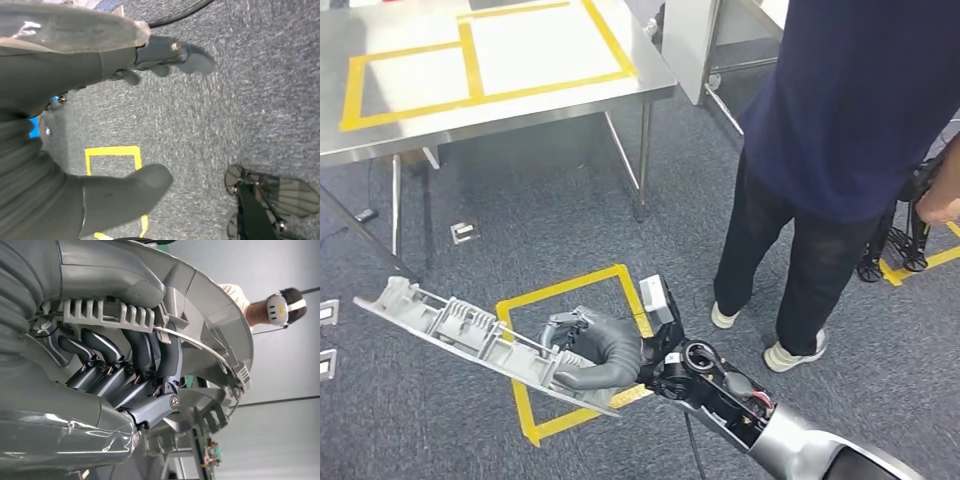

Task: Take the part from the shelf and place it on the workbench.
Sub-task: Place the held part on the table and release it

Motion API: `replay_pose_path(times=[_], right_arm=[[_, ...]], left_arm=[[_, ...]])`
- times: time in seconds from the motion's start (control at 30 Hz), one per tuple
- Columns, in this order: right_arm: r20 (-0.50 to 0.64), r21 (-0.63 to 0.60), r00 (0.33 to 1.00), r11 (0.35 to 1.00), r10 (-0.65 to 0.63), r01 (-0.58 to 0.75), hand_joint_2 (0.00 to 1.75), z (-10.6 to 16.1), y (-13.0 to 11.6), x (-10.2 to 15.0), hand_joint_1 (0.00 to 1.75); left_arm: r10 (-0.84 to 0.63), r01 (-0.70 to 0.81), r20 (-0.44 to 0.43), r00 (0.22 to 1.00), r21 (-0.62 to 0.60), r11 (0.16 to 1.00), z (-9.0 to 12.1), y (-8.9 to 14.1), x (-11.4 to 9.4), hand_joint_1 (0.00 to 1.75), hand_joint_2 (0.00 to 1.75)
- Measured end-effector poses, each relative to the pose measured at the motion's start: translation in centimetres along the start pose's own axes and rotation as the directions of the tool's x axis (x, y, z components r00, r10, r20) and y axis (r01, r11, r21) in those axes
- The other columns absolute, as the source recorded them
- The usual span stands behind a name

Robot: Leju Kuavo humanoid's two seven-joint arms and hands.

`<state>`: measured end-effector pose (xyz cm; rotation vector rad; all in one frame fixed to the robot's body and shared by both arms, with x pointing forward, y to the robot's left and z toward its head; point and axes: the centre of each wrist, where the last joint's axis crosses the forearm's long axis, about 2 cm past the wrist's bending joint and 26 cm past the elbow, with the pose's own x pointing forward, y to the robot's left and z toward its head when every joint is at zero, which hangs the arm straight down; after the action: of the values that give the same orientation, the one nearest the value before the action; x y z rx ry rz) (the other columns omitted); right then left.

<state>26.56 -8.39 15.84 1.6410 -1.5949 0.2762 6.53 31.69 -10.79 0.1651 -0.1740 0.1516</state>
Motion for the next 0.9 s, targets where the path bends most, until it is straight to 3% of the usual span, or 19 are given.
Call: replay_pose_path(times=[0.9], right_arm=[[-0.003,-0.016,1.000,1.000,0.023,-0.023,1.75,-0.02,-0.02,0.25,1.75]], left_arm=[[-0.009,0.009,0.011,1.000,0.002,1.000,-0.06,0.43,0.24,0.00,1.75]])
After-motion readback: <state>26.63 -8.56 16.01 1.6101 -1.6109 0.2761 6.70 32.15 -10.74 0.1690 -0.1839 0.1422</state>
